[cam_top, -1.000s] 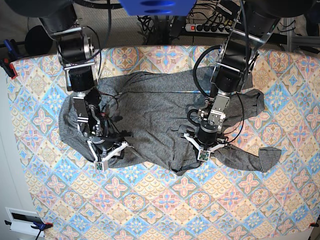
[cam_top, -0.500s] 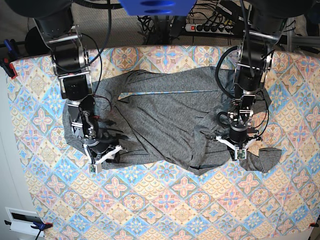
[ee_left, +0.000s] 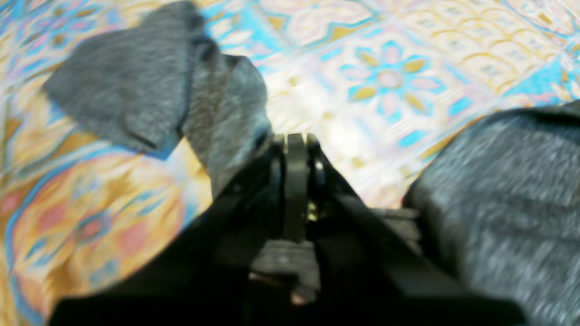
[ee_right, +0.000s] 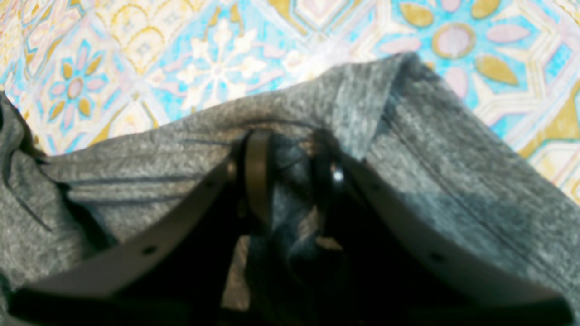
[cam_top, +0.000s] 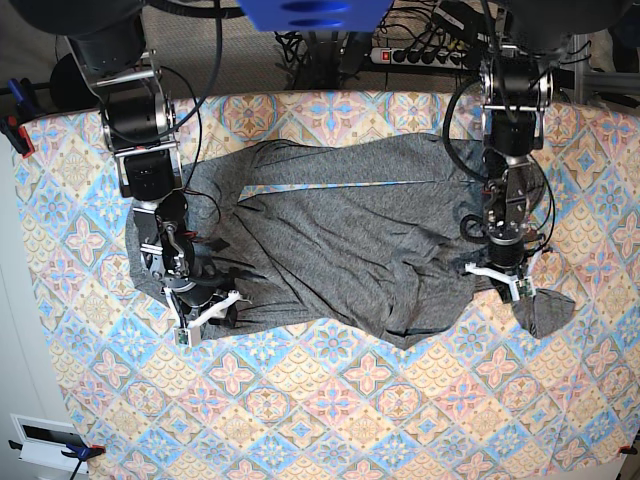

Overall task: Layout the t-shirt on the table in an organized manner, then fold the t-shirt properly
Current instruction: 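Drag the grasped fabric with the left gripper toward the shirt's side edge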

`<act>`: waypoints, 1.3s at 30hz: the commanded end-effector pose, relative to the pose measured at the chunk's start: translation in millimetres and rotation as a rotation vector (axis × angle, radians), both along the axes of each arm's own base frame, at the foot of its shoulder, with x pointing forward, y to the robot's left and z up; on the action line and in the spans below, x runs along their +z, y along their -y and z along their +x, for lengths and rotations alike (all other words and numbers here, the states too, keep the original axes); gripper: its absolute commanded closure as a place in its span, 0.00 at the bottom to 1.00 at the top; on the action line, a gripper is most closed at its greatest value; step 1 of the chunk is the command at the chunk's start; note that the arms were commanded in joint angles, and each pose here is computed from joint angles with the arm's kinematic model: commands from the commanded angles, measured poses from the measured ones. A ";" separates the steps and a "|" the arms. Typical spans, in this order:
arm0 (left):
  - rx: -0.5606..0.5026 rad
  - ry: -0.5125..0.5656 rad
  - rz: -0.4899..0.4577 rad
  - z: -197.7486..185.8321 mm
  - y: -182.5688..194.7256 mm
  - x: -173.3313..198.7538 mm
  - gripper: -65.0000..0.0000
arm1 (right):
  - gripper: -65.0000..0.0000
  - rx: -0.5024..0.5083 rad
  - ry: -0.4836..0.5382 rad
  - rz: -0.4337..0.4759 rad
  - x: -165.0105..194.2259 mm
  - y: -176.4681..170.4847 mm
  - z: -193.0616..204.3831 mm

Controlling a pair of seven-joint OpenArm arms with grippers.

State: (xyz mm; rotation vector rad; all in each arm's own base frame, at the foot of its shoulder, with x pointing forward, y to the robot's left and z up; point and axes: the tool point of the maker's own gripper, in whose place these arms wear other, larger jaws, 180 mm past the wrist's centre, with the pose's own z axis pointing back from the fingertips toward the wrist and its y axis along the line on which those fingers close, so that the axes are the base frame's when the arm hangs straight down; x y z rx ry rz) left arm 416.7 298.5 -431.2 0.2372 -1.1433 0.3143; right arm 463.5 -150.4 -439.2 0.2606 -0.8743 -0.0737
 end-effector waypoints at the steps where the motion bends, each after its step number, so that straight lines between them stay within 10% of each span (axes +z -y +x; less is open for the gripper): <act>1: 0.076 -0.032 -0.001 -5.1 -24.4 4.5 1.00 | 0.75 -0.063 -0.125 -0.101 -22.1 35.4 -17.9; 9: 0.062 0.000 -0.020 -16.6 -21.4 26.3 0.91 | 0.75 -0.058 -0.115 -0.098 -19.5 31.4 -15.6; 16: 0.026 0.009 -0.019 -17.5 -20.7 55.6 0.59 | 0.75 -0.056 -0.105 -0.098 -18.7 30.1 -14.6; 22: 0.037 0.000 -0.199 -18.5 -11.4 76.5 0.32 | 0.75 -0.057 -0.092 -0.099 -17.6 30.0 -13.5; 39: 0.027 -0.101 -0.297 -30.0 1.2 64.5 0.41 | 0.75 -0.054 -0.093 -0.102 -19.0 30.4 -15.3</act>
